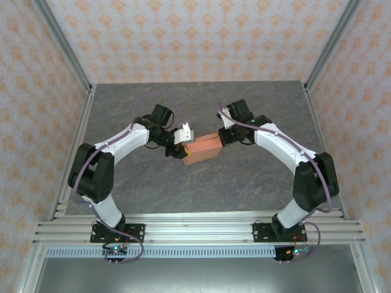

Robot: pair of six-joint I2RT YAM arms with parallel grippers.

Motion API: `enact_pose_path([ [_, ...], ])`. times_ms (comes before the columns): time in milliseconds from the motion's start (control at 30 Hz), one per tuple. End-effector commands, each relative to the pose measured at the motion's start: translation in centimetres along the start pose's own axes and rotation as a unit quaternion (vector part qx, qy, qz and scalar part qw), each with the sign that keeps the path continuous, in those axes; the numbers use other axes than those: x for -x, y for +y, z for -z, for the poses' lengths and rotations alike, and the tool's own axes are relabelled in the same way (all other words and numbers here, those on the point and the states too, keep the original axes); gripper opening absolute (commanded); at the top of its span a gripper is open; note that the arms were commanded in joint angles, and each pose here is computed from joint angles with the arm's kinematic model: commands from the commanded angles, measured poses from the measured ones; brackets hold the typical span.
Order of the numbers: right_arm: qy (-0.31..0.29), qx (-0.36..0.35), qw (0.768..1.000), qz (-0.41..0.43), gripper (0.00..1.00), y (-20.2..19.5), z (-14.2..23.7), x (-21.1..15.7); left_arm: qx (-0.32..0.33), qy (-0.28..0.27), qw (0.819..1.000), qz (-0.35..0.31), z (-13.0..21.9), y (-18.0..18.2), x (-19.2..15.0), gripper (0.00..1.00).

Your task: Fold the paper box

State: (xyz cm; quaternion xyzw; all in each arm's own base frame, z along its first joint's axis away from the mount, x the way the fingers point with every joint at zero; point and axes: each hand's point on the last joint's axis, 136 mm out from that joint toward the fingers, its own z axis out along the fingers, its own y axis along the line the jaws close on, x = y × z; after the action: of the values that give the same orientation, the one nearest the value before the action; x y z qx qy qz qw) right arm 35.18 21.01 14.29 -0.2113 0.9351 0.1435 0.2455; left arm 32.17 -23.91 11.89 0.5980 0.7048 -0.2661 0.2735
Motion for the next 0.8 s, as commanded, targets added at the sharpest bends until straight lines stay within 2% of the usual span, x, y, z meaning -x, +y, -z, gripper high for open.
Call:
enact_pose_path([
  [0,0.018,-0.035,0.996,-0.076,0.02,-0.2,0.4,-0.4,0.014,0.001,1.0,0.004,0.1,0.9,0.0,0.3],
  [233,0.008,-0.038,0.993,-0.111,0.01,-0.2,0.6,-0.6,0.021,0.009,1.0,0.009,0.0,1.2,-0.3,0.3],
  [767,0.033,-0.073,0.995,-0.061,0.02,-2.2,1.0,-1.6,0.025,0.02,0.999,0.011,-0.1,1.3,-0.9,0.3],
])
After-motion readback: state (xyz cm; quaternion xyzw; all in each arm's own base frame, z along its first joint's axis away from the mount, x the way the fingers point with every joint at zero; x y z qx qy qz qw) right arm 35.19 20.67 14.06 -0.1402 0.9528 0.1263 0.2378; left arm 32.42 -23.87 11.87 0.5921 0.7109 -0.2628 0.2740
